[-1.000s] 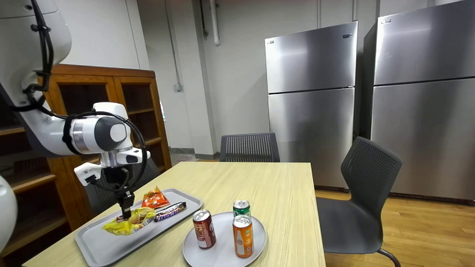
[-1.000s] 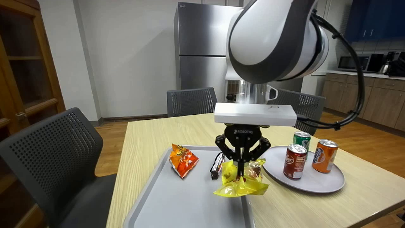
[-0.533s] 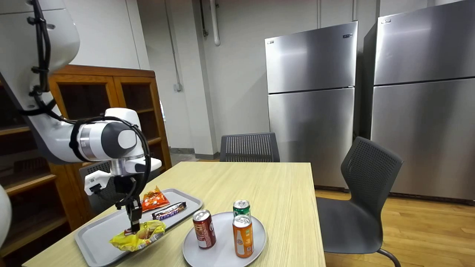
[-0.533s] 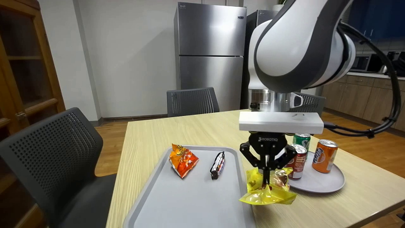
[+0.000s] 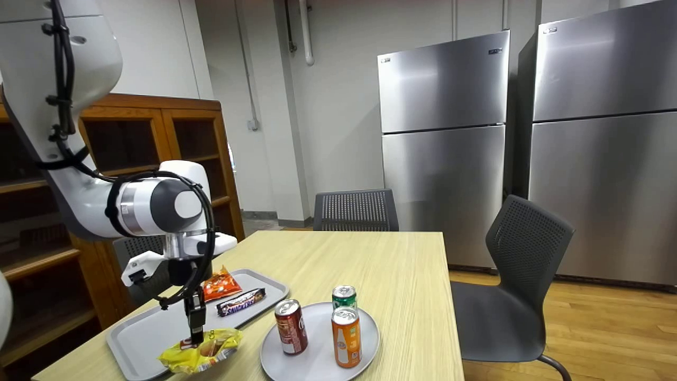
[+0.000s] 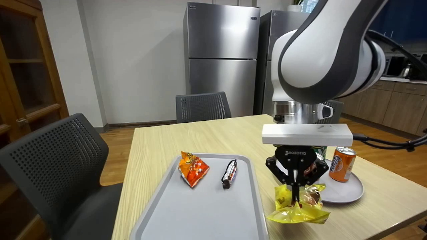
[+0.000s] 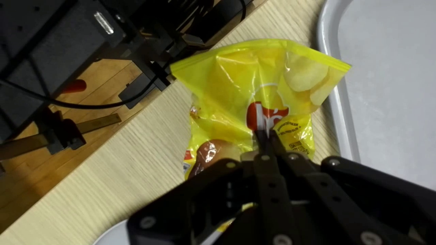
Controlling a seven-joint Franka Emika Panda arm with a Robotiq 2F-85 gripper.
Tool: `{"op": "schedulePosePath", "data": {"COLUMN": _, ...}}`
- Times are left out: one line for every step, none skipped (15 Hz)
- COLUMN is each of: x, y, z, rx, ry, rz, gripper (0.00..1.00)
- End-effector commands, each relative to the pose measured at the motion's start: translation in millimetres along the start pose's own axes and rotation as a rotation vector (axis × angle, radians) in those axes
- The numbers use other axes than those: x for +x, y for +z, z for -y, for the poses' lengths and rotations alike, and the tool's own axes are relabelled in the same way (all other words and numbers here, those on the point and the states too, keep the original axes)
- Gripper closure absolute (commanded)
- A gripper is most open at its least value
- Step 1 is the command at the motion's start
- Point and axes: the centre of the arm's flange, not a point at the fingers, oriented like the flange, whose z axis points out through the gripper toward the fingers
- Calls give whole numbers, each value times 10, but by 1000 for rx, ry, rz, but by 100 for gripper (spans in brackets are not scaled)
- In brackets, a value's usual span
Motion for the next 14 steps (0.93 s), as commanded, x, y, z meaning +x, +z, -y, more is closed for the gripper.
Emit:
{"op": "schedulePosePath", "data": {"x": -18, "y": 25, "z": -54, "rx": -36, "ry": 37, "rz": 13, "gripper": 100}}
{"op": "schedulePosePath", "data": {"x": -18, "y": 41, "z": -55, "rx": -40, "ry": 41, "rz": 17, "gripper": 100}}
{"op": "schedulePosePath", "data": {"x": -17, "y": 53, "z": -55, "rx": -43, "ry": 45, "rz": 20, "gripper": 100}}
{"op": "schedulePosePath", "data": {"x": -15, "y": 63, "z": -55, "rx": -44, "ry": 49, "rz": 21, "gripper": 100}}
{"op": "schedulePosePath", "data": {"x": -12, "y": 69, "z": -56, "rx": -46, "ry": 52, "rz": 22, "gripper": 100}}
{"op": "schedulePosePath", "data": {"x": -10, "y": 76, "z": -55, "rx": -47, "ry": 56, "rz": 23, "gripper": 100}}
{"op": "schedulePosePath", "data": {"x": -8, "y": 82, "z": -57, "rx": -48, "ry": 59, "rz": 24, "gripper": 100}}
{"op": "schedulePosePath", "data": {"x": -6, "y": 85, "z": -59, "rx": -49, "ry": 63, "rz": 26, "gripper": 100}}
{"op": "schedulePosePath", "data": {"x": -4, "y": 81, "z": -60, "rx": -50, "ry": 67, "rz": 25, "gripper": 74}}
{"op": "schedulePosePath", "data": {"x": -4, "y": 74, "z": -61, "rx": -51, "ry": 70, "rz": 24, "gripper": 73}}
{"op": "schedulePosePath", "data": {"x": -7, "y": 59, "z": -59, "rx": -49, "ry": 74, "rz": 22, "gripper": 66}}
{"op": "schedulePosePath", "data": {"x": -12, "y": 38, "z": -55, "rx": -48, "ry": 75, "rz": 19, "gripper": 60}}
{"op": "schedulePosePath", "data": {"x": -18, "y": 7, "z": -50, "rx": -45, "ry": 74, "rz": 15, "gripper": 51}}
{"op": "schedulePosePath", "data": {"x": -21, "y": -27, "z": -40, "rx": -41, "ry": 71, "rz": 9, "gripper": 43}}
